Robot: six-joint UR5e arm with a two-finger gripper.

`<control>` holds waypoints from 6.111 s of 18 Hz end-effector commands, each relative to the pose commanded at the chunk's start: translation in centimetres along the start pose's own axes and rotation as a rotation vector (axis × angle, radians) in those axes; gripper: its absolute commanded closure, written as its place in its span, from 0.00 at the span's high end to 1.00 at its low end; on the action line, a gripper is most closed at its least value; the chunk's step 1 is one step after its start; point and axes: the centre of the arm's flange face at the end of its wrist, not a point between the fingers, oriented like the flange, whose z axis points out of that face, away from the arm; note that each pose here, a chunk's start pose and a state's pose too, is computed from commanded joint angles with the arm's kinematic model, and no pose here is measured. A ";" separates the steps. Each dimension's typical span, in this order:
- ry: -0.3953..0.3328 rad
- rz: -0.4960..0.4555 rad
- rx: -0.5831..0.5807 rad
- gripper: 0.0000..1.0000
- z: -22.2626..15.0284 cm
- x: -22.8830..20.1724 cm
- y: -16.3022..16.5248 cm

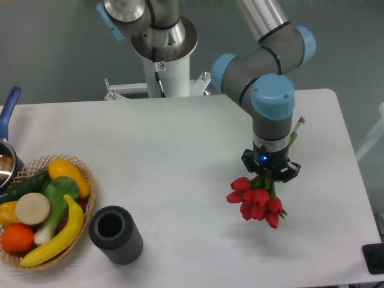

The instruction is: Insert the flowers into the vase

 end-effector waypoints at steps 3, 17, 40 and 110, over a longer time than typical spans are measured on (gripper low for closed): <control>-0.001 0.000 -0.001 0.05 0.0 0.0 0.0; -0.011 -0.049 0.147 0.03 -1.6 -0.1 -2.4; 0.419 -0.016 0.949 0.11 -13.2 5.3 -15.1; 0.650 0.258 1.136 0.56 -1.6 15.2 -17.4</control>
